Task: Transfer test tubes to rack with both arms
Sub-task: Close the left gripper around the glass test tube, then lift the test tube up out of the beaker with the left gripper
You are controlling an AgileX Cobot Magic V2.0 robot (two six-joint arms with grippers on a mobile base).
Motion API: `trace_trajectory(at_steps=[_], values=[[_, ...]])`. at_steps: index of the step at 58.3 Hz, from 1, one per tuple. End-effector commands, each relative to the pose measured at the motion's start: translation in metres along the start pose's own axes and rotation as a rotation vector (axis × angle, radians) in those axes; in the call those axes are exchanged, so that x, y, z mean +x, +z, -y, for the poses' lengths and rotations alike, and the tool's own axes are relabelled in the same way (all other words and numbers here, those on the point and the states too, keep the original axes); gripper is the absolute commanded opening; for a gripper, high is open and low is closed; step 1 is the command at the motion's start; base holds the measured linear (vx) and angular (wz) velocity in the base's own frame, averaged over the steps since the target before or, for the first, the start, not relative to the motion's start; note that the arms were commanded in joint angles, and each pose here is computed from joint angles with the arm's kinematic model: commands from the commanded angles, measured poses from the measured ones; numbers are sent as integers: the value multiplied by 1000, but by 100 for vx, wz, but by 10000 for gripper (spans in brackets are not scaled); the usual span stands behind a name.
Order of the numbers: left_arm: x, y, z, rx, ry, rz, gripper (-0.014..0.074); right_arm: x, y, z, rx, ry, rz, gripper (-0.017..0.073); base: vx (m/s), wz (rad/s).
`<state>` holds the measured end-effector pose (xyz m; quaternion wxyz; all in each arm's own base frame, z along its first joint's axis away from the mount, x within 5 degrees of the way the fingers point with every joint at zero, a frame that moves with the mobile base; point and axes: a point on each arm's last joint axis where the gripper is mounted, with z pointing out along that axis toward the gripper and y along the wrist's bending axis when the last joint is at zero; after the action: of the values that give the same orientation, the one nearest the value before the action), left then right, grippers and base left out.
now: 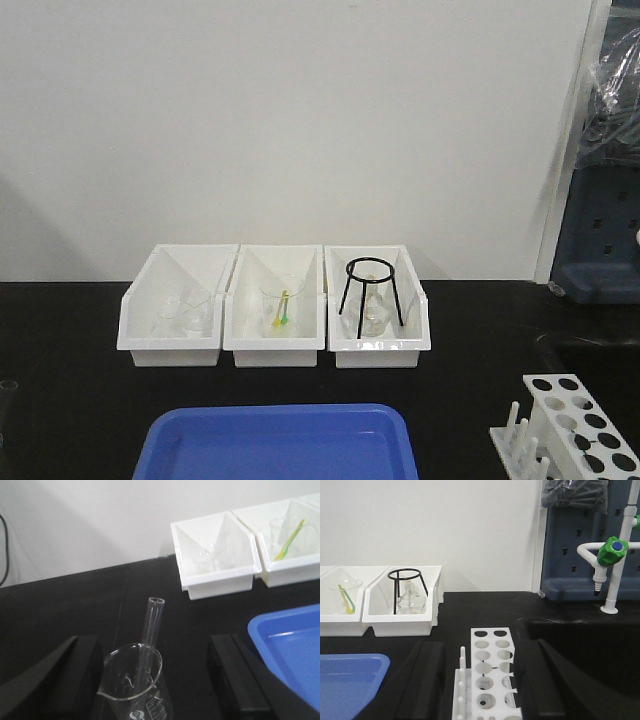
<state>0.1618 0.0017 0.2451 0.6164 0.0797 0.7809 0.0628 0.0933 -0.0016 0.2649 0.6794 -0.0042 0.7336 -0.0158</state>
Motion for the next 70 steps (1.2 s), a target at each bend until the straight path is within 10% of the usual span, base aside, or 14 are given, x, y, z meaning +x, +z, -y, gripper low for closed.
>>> trace_trajectory(at_steps=[1, 70], values=[[-17, 16, -1, 0, 20, 132, 573, -19, 0, 0, 2, -11, 110, 399, 0, 0], [16, 149, -2, -51, 49, 116, 572, -15, 1, 1, 5, -11, 65, 399, 0, 0]])
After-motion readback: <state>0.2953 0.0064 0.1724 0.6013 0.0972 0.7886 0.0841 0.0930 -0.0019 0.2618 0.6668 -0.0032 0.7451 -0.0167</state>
